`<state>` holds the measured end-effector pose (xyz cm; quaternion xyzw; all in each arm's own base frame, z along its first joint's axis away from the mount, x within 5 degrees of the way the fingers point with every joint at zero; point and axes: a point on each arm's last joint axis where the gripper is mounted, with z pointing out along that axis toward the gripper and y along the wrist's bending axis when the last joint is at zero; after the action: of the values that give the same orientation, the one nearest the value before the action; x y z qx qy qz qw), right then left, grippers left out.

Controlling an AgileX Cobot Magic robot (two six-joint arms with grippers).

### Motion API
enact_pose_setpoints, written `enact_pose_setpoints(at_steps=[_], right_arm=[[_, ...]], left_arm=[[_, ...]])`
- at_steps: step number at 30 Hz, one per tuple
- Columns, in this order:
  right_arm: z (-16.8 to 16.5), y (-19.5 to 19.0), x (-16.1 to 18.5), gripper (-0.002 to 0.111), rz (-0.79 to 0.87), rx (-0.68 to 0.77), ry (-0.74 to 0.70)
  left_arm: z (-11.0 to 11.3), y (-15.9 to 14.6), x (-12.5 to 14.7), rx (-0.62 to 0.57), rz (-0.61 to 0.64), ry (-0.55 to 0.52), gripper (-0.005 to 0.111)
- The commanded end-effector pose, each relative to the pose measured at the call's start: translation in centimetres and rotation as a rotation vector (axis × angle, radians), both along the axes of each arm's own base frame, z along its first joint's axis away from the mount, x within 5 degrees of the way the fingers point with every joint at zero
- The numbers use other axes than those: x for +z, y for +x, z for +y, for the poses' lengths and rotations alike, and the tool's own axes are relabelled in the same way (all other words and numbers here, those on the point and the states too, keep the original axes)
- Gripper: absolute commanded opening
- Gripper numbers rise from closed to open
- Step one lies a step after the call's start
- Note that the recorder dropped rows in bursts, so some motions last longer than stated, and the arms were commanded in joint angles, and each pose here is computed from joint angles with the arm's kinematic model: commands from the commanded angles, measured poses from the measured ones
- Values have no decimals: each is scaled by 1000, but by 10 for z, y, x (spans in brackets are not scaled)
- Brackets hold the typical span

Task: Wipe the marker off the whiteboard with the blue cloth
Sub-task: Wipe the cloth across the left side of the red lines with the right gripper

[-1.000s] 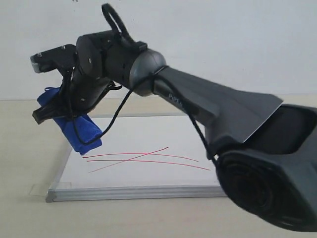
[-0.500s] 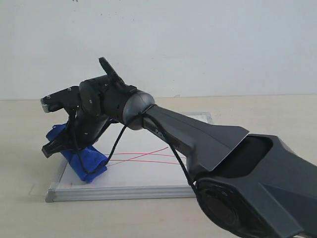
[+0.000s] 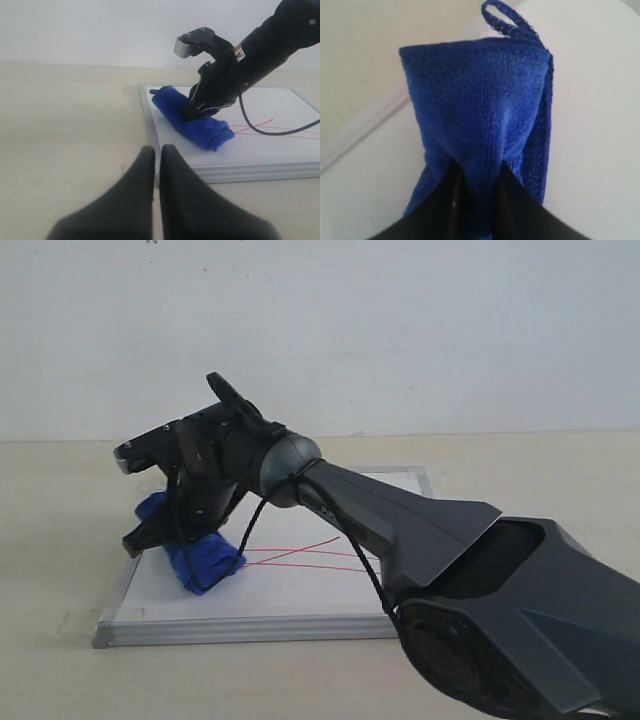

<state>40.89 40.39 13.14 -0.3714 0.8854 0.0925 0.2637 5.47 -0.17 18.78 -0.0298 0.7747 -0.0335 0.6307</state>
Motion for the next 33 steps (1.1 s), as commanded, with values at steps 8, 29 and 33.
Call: enact_pose_setpoints(at_steps=[8, 29, 33], right_arm=[[0, -2, -13, 0, 77, 62, 26], [-26, 25, -20, 0, 47, -125, 15], [-1, 5, -17, 0, 85, 136, 106]], left_arm=[[0, 0, -1, -2, -3, 1, 4], [0, 0, -1, -2, -3, 1, 4], [0, 0, -1, -2, -3, 1, 4]])
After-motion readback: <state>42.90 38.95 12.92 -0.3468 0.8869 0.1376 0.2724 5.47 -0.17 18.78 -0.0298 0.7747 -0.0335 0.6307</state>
